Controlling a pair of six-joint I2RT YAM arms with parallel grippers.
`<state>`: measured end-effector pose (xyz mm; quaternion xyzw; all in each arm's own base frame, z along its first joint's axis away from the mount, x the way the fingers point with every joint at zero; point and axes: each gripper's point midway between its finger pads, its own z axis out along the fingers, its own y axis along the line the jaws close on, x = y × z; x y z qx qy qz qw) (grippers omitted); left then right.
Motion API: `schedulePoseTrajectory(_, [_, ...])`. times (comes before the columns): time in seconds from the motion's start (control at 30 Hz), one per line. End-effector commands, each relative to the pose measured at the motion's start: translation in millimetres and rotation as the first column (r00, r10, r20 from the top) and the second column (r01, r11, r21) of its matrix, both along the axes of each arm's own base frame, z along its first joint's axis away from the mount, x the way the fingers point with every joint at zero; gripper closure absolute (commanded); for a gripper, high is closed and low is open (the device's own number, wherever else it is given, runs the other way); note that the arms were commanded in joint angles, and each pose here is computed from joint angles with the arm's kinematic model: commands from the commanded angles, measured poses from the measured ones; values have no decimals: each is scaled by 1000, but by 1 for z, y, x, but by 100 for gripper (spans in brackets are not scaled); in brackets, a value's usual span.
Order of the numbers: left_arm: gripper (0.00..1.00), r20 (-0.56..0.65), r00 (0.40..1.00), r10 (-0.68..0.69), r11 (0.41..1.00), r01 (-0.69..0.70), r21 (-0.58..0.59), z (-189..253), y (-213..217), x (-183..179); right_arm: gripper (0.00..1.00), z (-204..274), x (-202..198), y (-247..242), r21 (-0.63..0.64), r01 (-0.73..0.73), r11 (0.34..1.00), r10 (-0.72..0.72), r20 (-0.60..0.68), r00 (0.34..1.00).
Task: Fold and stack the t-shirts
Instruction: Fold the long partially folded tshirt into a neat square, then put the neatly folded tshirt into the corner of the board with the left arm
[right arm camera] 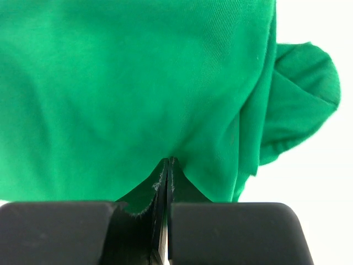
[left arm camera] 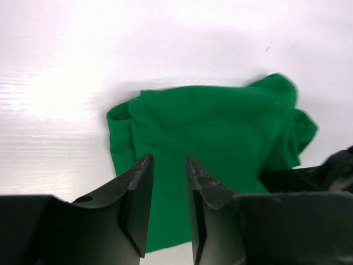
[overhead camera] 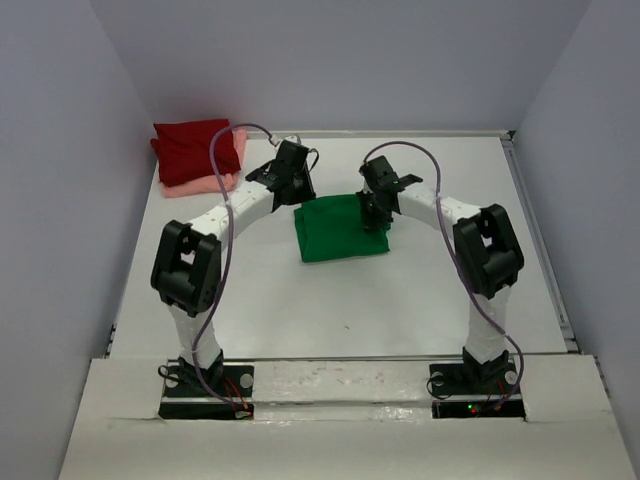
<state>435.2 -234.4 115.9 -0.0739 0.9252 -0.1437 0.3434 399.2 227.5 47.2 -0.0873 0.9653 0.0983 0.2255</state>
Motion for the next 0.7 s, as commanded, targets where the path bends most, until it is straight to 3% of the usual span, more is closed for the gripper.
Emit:
schedulePoseTrajectory(0.0, [57,161,985,67,997,-72,23,72,19,-3,100,63,8,7,22,-15,1000,12,135,991])
schedulePoseTrajectory(0.13, [43,101,993,54,998,-56,16,67,20,-20,100,102,1,6,28,-12,1000,7,196,981])
schedulePoseTrajectory(0.17, [31,86,995,52,999,-53,12,63,21,-25,100,109,-1,4,32,-11,999,4,208,978])
schedulePoseTrajectory(0.2, [26,67,996,65,998,-65,-3,58,20,-30,100,115,-5,1,34,-8,999,0,215,977])
schedulePoseTrajectory(0.23, [11,47,999,19,999,-17,-41,51,15,-42,100,135,-10,-7,38,10,999,-20,251,968])
schedulePoseTrajectory(0.3, [7,-21,1000,-8,995,6,-101,19,18,-62,100,152,-18,-16,44,24,999,-35,284,958])
schedulePoseTrajectory(0.33, [6,21,999,-40,981,43,-188,26,11,-60,100,161,-23,-21,46,31,998,-44,304,952])
schedulePoseTrajectory(0.4, [6,-56,994,-90,949,69,-307,-3,18,-79,100,197,-35,-30,86,37,996,-66,371,926])
schedulePoseTrajectory(0.43, [6,-20,992,-124,915,107,-388,4,11,-76,100,204,-42,-35,88,38,995,-69,385,920])
schedulePoseTrajectory(0.57, [6,-51,993,-103,889,69,-453,-22,33,-77,100,258,-71,-56,147,33,989,-102,493,864])
schedulePoseTrajectory(0.67, [6,-46,991,-130,867,91,-490,-29,29,-79,100,271,-83,-65,148,29,988,-102,518,849])
